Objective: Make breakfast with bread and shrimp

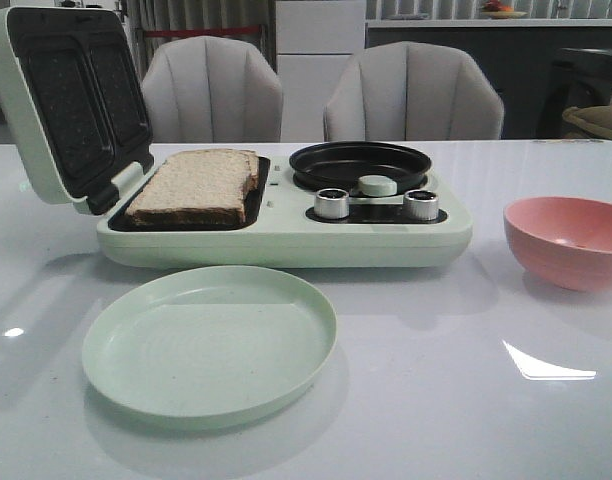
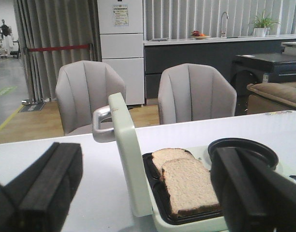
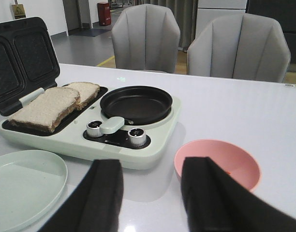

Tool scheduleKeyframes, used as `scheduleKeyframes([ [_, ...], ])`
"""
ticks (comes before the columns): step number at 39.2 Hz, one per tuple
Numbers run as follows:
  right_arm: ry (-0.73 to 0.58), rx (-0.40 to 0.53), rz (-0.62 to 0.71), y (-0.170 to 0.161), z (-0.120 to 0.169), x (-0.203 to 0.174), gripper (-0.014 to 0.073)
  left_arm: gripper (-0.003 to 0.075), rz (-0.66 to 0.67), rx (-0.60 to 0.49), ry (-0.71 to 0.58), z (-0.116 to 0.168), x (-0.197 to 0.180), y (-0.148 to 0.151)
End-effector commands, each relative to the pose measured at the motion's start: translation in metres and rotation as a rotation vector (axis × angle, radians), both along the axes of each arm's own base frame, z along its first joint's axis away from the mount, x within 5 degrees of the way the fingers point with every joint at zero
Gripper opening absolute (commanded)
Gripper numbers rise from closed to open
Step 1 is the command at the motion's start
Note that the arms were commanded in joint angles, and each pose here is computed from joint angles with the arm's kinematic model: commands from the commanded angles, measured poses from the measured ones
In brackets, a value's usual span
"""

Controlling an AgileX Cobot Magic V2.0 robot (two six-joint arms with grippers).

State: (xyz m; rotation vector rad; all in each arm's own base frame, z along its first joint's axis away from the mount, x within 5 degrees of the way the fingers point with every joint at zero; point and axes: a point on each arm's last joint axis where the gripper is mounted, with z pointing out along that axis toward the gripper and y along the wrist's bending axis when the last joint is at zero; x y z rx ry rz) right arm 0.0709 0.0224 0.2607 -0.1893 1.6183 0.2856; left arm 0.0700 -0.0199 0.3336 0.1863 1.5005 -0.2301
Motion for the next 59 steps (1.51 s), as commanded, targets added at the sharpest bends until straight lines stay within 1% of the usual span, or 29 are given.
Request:
scheduleKeyframes([
  [1,-0.103,0.013,-0.012,-0.001,0.017,0.000,0.0403,0.0583,-0.010,-0.073,-0.029,0.029,0.012,-0.003],
  [6,-0.103,0.013,-0.012,-0.001,0.017,0.000,0.0403,0.0583,-0.019,-0.050,0.059,0.042,0.038,-0.010],
  [12,-0.103,0.013,-0.012,-0.001,0.017,0.000,0.0403,0.0583,-0.010,-0.043,0.116,0.050,0.070,-0.017],
  [16,-0.103,0.013,-0.012,-0.001,0.017,0.000,0.0403,0.0583,0.009,-0.073,0.156,0.054,0.089,-0.018],
  [19,-0.103,0.013,-0.012,-0.001,0.017,0.000,0.0403,0.0583,0.030,-0.114,0.184,0.056,0.103,-0.017],
  [31,-0.103,0.013,-0.012,-0.001,0.017,0.000,0.0403,0.0583,0.120,-0.193,0.231,0.071,0.148,-0.003],
  [39,-0.102,0.013,-0.012,-0.001,0.017,0.000,0.0403,0.0583,0.151,-0.243,0.326,0.075,0.179,0.009],
  [46,-0.102,0.013,-0.012,-0.001,0.017,0.000,0.0403,0.0581,0.165,-0.260,0.425,0.075,0.208,0.021],
  [49,-0.102,0.013,-0.012,-0.001,0.017,0.000,0.0403,0.0541,0.166,-0.266,0.462,0.075,0.218,0.026],
  [50,-0.102,0.013,-0.012,-0.001,0.017,0.000,0.0403,0.0503,0.167,-0.269,0.471,0.075,0.222,0.028],
  [55,-0.102,0.013,-0.012,-0.001,0.017,0.000,0.0403,0.0395,0.182,-0.285,0.487,0.073,0.235,0.035],
  [59,-0.102,0.013,-0.012,-0.001,0.017,0.000,0.0403,0.0365,0.190,-0.315,0.515,0.067,0.245,0.040],
])
